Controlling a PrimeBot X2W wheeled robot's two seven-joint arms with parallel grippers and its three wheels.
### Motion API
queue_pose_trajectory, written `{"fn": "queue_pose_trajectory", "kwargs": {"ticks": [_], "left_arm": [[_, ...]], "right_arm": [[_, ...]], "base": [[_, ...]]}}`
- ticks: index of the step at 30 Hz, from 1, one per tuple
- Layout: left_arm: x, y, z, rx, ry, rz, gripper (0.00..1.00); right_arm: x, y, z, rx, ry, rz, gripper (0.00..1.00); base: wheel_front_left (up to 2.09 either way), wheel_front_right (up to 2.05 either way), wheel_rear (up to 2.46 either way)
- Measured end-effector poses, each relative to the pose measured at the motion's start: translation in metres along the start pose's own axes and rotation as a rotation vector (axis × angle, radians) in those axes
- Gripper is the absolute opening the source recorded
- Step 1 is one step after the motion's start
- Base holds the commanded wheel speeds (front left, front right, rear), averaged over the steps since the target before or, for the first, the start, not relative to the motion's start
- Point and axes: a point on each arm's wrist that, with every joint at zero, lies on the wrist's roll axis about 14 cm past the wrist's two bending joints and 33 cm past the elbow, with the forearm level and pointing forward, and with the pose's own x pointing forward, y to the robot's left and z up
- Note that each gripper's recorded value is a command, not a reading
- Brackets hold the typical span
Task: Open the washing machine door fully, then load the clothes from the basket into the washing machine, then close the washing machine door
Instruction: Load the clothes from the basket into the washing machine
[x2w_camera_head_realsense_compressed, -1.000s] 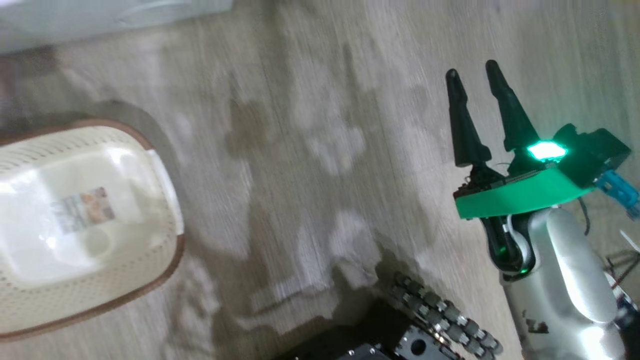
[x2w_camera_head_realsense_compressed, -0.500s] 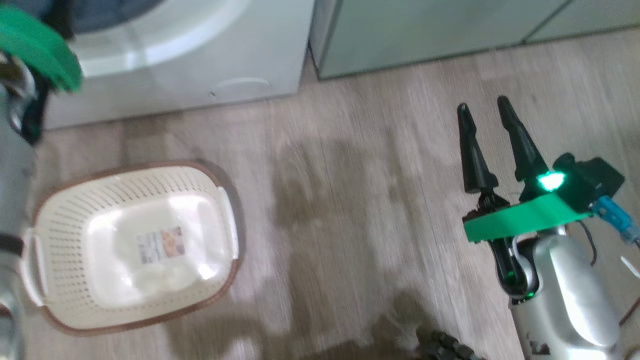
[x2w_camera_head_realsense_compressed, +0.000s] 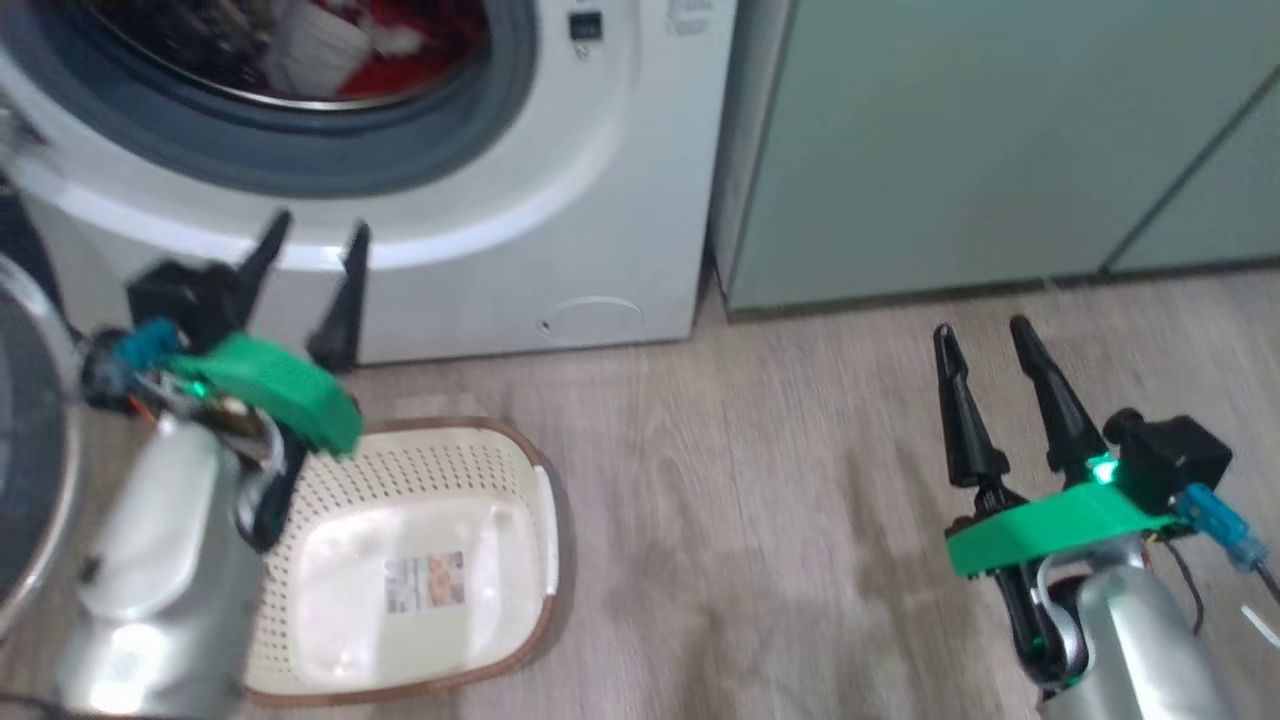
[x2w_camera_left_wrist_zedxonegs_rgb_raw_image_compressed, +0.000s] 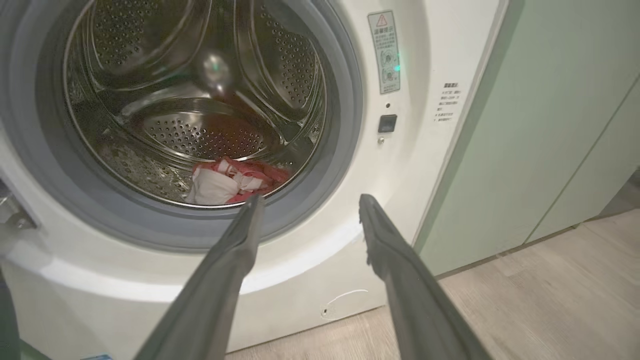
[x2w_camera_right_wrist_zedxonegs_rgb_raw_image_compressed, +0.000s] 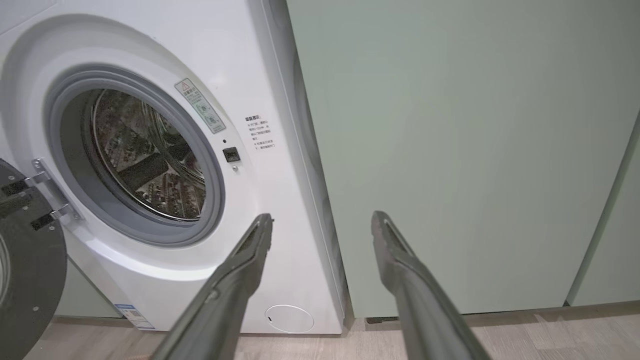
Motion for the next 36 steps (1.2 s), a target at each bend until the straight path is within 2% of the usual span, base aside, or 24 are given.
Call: {"fn": "queue_pose_trajectory", "kwargs": {"ticks": [15,23,36], "left_arm": [[-0.102,-0.006,0.019,-0.036,-0.104,0.168,1.0],[-0.128,-0.005,0.011,-0.06,-0.102,0.234,1.0],[-0.133,-0.011,0.013,-0.001,-0.106,0.236,1.0]], "right_arm": [[-0.019,0.025,0.019,0.026,-0.057,0.073,1.0],[-0.027,0.025,0.008,0.03,-0.025,0.071,1.0],[-0.029,0.024,0.011,0.038,-0.034,0.065,1.0]], "base": [[0.0,0.0,0.0],[0.0,0.0,0.0],[0.0,0.0,0.0]]}}
